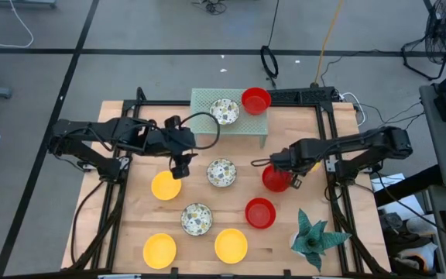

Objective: Pick & Place Mini bowls
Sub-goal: Put the yellow bowl on the shelf

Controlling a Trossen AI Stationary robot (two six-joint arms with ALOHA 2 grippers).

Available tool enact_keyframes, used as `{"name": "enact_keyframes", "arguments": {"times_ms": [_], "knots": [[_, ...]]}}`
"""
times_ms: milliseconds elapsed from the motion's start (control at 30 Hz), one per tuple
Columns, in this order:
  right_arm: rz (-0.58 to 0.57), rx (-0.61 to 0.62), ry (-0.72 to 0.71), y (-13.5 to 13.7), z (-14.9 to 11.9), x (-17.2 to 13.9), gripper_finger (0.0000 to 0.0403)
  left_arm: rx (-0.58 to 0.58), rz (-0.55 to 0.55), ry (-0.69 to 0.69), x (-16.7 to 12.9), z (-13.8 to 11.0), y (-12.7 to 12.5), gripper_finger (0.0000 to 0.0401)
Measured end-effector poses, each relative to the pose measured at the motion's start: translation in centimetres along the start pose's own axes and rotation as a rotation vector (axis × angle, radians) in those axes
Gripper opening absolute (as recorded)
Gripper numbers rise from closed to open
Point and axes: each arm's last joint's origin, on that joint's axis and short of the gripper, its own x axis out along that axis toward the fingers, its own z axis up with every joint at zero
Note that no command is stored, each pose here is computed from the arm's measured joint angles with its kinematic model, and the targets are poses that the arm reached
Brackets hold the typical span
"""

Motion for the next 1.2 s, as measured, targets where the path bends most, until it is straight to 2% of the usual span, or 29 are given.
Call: {"name": "enact_keyframes", "arguments": {"times_ms": [100,233,333,500,600,767,867,1033,1200], "knots": [[0.004,-0.009,-0.087,0.0,0.7,-2.7,0.0001,0.073,-0.002,-0.021,0.0,0.2,0.0,0.0186],[0.102,-0.103,-0.259,0.8,1.9,-5.9,0.0001,0.172,-0.013,-0.055,0.0,0.6,-0.1,0.0186],[0.248,-0.215,-0.407,2.0,2.8,-7.8,0.0001,0.253,-0.057,-0.085,0.0,0.8,-0.3,0.0186],[0.563,-0.48,-0.647,4.6,3.9,-10.2,0.0,0.359,-0.21,-0.15,-0.2,1.2,-0.8,0.0186],[0.673,-0.651,-0.799,5.8,4.0,-11.5,0.0,0.413,-0.312,-0.211,-0.3,1.6,-1.1,0.0186],[0.704,-0.86,-1.039,7.2,3.8,-13.2,0.0,0.47,-0.442,-0.318,0.2,2.6,-1.9,0.0187],[0.718,-0.971,-1.128,8.1,3.8,-13.7,0.0,0.496,-0.459,-0.383,0.9,3.4,-2.3,0.0187],[0.72,-1.117,-1.207,9.7,3.9,-13.6,0.0,0.561,-0.518,-0.401,2.2,3.7,-2.9,0.0188],[0.671,-1.19,-1.264,10.2,4.3,-13.4,0.0,0.601,-0.646,-0.374,3.9,3.6,-3.9,0.0206]]}}
